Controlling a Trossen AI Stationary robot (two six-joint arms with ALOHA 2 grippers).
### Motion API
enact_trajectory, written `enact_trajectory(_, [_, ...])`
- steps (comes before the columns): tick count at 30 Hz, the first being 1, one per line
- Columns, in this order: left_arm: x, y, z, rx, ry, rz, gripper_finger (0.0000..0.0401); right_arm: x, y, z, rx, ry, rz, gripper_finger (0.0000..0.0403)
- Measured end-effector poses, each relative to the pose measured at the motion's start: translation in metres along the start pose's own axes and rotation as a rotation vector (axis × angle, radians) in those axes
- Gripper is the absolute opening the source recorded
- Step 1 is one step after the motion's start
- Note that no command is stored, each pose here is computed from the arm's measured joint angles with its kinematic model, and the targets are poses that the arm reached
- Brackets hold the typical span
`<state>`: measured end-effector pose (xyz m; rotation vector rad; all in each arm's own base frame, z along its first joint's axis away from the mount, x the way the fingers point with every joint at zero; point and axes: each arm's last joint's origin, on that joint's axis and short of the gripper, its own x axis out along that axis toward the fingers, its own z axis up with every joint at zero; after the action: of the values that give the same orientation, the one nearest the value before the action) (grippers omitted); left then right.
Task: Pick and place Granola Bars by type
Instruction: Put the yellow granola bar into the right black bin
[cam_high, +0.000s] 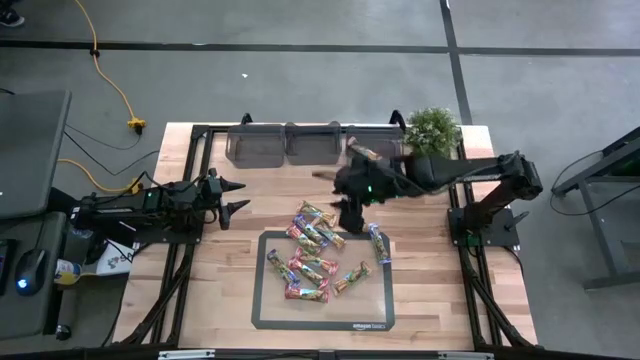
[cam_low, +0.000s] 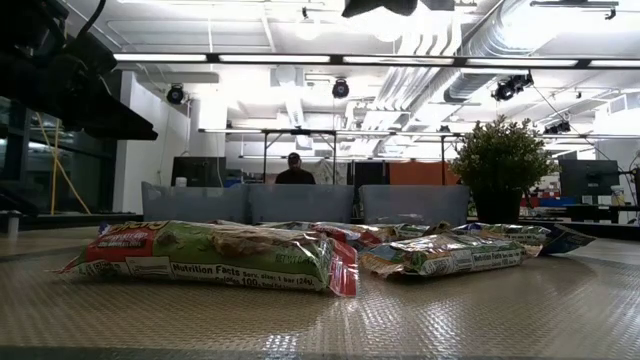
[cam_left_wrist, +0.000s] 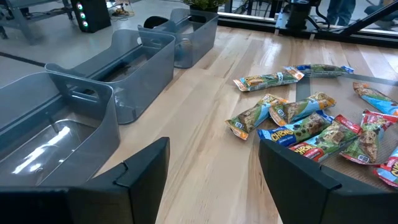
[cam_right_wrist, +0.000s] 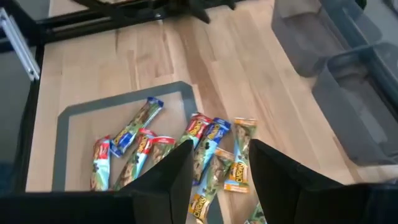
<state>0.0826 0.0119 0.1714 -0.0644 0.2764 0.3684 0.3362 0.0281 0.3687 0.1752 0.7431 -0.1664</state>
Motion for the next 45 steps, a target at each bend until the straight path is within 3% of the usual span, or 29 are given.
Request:
enact_trajectory(5, [0.0,0.0,0.0,0.0,0.0,0.0,0.0243,0.004,0.031,-0.014,-0.088,0.039,0.005,0.014])
enact_trajectory(11, [0.0,0.0,0.0,0.001,0.0,0.0,0.0243,0.032,0.063,-0.042,-0.215,0.216,0.022,0.014])
enact_trajectory(18, [0.0,0.0,0.0,0.0,0.0,0.001,0.0243,0.064,0.082,-0.075,-0.291,0.443,0.022,0.014])
enact_trajectory(22, [0.0,0.0,0.0,0.0,0.0,0.0,0.0243,0.078,0.095,-0.088,-0.338,0.501,0.047,0.014])
enact_trajectory(30, [0.0,0.0,0.0,0.0,0.0,0.0,0.0243,0.101,0.12,-0.117,-0.548,0.584,0.118,0.014])
enact_trajectory(39, [0.0,0.0,0.0,0.0,0.0,0.0,0.0243,0.126,0.127,-0.13,-0.505,0.643,0.23,0.0142])
enact_trajectory(45, [0.0,0.0,0.0,0.0,0.0,0.0,0.0243,0.133,0.128,-0.13,-0.477,0.628,0.245,0.0184])
